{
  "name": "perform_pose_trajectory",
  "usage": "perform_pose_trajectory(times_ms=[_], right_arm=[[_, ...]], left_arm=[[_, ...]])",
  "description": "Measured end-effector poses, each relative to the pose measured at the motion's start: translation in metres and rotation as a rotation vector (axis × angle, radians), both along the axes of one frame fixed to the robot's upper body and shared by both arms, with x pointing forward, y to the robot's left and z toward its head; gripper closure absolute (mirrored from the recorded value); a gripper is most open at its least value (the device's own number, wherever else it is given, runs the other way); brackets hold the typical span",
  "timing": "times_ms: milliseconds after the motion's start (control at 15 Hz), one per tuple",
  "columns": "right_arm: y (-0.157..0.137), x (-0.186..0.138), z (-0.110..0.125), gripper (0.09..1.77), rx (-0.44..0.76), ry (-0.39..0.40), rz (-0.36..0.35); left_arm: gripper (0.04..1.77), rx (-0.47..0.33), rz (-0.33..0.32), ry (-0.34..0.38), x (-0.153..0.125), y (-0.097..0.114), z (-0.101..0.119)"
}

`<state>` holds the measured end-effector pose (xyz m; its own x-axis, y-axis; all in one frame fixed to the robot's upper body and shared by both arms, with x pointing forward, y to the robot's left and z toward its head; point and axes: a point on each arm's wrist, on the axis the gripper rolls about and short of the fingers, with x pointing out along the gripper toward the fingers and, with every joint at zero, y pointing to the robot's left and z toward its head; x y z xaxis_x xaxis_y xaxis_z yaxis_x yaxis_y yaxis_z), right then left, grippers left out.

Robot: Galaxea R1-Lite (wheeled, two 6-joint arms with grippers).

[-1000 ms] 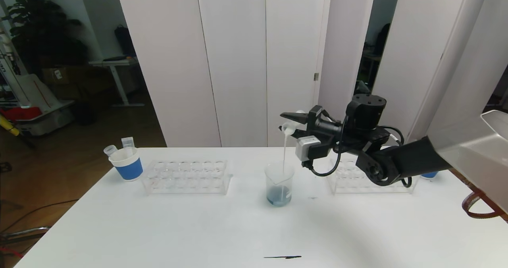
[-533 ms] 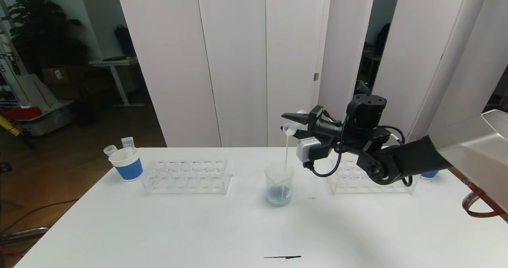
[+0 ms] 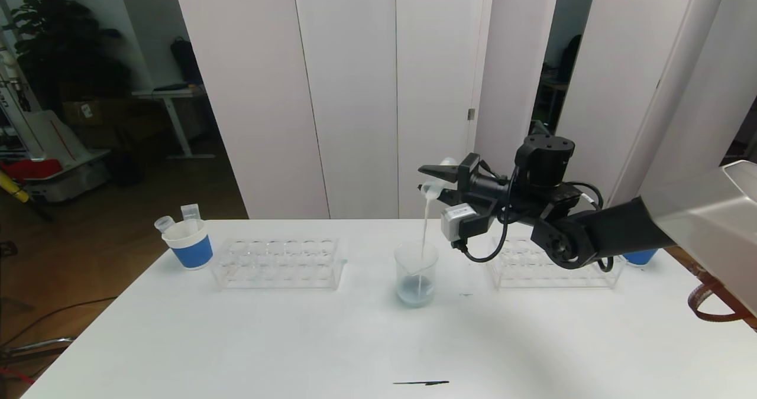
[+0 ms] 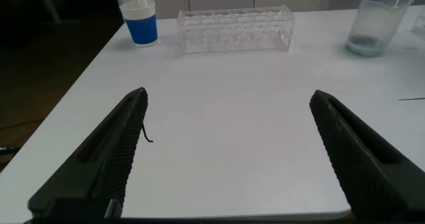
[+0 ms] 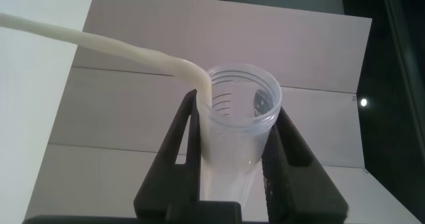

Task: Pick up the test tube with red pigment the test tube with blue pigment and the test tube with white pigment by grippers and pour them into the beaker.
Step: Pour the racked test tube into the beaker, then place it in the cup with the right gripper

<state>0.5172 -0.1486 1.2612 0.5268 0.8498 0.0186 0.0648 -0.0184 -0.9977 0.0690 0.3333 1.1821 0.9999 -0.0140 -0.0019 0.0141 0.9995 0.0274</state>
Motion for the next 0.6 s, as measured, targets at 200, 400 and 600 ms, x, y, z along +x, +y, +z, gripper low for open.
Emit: perform_pose_trajectory(times_ms=[200,400,600], right_arm=[[0.0007,0.0006,-0.0004,1.27,-0.017,-0.021,0.0],[0.0006,0.0014,-0.0009,1.27,-0.035,-0.033,-0.002],[0.0004,0.0031,-0.0002,1.27,-0.038,-0.041,-0.01]], left_arm=[[0.07,0.0,0.0,0.0,0.0,0.0,0.0],[0.07,0.0,0.0,0.0,0.0,0.0,0.0],[0.07,0.0,0.0,0.0,0.0,0.0,0.0]])
